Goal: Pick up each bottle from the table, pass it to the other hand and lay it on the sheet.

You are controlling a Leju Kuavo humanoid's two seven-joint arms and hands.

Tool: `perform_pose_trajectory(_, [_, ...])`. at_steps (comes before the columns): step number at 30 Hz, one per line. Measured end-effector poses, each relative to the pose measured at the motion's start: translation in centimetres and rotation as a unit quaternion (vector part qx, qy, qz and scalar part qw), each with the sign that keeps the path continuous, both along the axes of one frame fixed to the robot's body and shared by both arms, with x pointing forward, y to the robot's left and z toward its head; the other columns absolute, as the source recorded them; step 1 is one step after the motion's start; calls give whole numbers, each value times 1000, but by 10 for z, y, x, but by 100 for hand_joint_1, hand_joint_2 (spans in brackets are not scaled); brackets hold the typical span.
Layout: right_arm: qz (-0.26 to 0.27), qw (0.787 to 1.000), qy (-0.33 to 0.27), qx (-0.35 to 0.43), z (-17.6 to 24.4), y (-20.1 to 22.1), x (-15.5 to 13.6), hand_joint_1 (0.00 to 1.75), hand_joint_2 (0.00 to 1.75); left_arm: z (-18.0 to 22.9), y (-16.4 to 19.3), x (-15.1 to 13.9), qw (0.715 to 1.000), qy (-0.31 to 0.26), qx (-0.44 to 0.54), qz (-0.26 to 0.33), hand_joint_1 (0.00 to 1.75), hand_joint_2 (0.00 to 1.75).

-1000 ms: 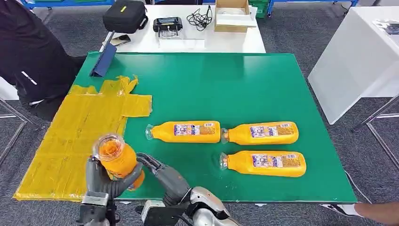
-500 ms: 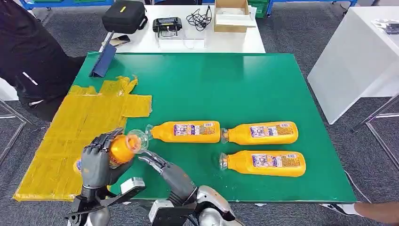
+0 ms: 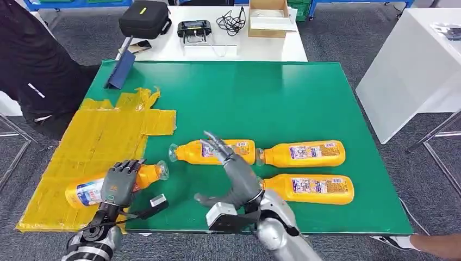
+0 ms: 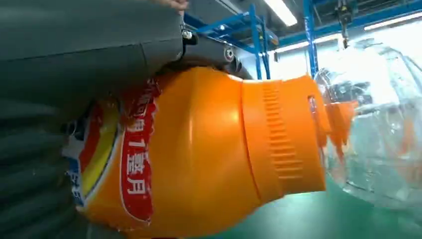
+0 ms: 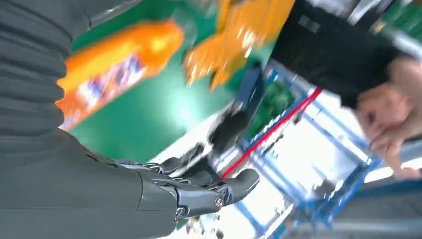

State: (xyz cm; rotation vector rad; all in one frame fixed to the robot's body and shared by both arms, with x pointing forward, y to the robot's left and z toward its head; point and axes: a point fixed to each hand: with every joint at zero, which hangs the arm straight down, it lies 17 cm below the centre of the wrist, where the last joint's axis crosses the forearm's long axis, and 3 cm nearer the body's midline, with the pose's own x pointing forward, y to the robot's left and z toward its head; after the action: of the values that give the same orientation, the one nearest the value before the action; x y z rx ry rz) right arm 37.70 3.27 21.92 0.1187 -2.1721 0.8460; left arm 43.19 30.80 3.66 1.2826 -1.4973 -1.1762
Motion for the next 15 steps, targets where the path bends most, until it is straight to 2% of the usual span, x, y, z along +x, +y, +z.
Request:
perform_pose_trajectory(4, [-16,1000,-12,-3,6,-16,11,0,175,-9,4,4,1000,13,2,-1,175,175])
perform_pose_trajectory(5, [-18,1000,-12,-4,5,-17,12,0,175,-9,4,5,1000,15,2,-1,59,175])
perform_pose_trajectory(6, [-20,1000,-12,-6,5,-19,13,0,175,-12,4,5,1000,18,2,-2,0,175])
perform_pose_trajectory(7, [-20,1000,-10,-9,4,-19,14,0,175,-14,4,5,1000,22,2,-3,0,175])
perform_pose_trajectory(8, [-18,1000,-4,-19,2,-19,17,0,175,-15,2,5,1000,26,6,-7,0,0])
perform_pose_trajectory(11, [-6,994,43,-97,-22,-15,51,0,175,-15,-13,11,999,35,0,-37,0,0])
perform_pose_trajectory(15, [-17,980,80,-184,-54,-23,98,0,175,-11,-36,13,994,39,-57,-88,0,0])
